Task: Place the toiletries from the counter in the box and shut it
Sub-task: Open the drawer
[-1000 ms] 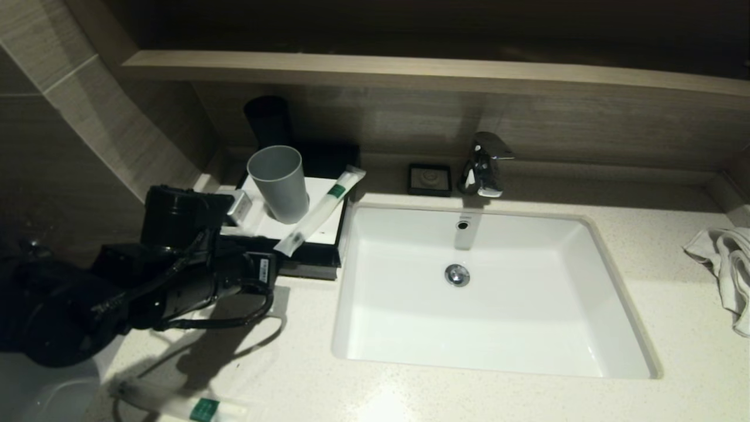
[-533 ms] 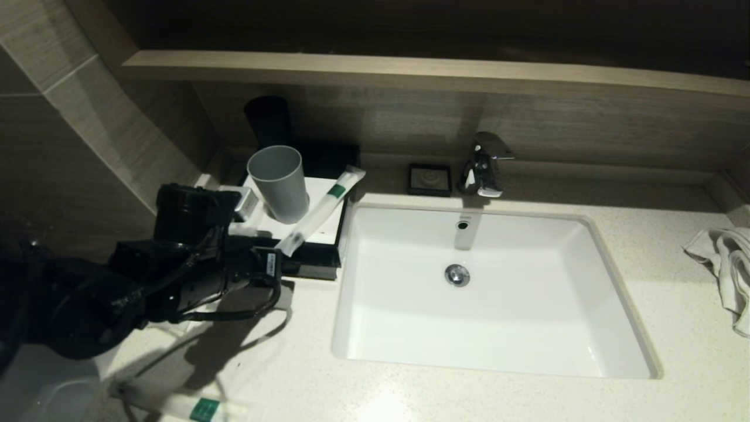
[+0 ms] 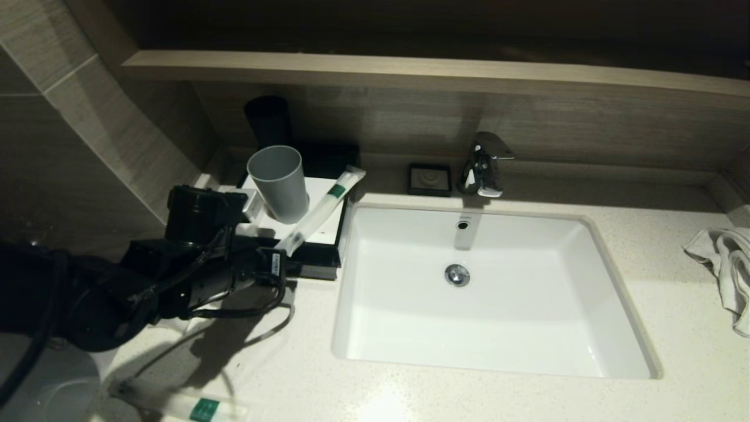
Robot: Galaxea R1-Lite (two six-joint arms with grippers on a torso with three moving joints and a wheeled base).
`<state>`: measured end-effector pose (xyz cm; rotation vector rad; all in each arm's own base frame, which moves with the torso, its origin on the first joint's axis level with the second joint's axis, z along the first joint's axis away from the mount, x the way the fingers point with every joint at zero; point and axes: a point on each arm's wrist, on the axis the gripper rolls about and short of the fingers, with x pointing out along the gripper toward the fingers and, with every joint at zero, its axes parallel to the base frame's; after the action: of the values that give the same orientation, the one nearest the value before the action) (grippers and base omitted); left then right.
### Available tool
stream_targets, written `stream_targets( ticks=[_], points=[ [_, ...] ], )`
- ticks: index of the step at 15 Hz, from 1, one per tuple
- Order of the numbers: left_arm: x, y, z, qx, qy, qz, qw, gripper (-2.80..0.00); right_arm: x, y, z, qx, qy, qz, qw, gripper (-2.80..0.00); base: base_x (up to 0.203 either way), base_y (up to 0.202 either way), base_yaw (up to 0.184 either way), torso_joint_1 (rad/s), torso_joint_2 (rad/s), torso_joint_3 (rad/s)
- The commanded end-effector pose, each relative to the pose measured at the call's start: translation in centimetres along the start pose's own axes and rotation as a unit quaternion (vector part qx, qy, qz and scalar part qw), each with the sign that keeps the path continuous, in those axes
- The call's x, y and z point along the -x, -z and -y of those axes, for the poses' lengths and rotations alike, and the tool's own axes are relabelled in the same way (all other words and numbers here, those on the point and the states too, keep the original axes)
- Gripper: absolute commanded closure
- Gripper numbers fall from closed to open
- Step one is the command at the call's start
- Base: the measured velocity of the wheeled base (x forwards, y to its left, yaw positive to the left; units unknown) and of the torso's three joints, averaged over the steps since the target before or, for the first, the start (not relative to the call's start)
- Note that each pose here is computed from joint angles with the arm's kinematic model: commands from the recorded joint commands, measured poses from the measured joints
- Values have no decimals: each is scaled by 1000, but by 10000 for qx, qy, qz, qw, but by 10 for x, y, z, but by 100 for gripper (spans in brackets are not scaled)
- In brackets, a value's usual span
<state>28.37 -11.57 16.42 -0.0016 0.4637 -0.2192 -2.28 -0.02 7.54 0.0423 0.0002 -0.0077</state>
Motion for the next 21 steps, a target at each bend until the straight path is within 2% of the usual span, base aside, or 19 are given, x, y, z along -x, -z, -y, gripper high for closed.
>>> stream_targets(
  ticks=[1,21],
  points=[
    [0,1,0,4,-12,-20,10000,0,0,0,0,-3,0,2,10000,0,0,0,0,0,0,0],
    [18,16,-4,-104,-61,-635,9979,0,0,0,0,4,0,2,10000,0,0,0,0,0,0,0]
  ],
)
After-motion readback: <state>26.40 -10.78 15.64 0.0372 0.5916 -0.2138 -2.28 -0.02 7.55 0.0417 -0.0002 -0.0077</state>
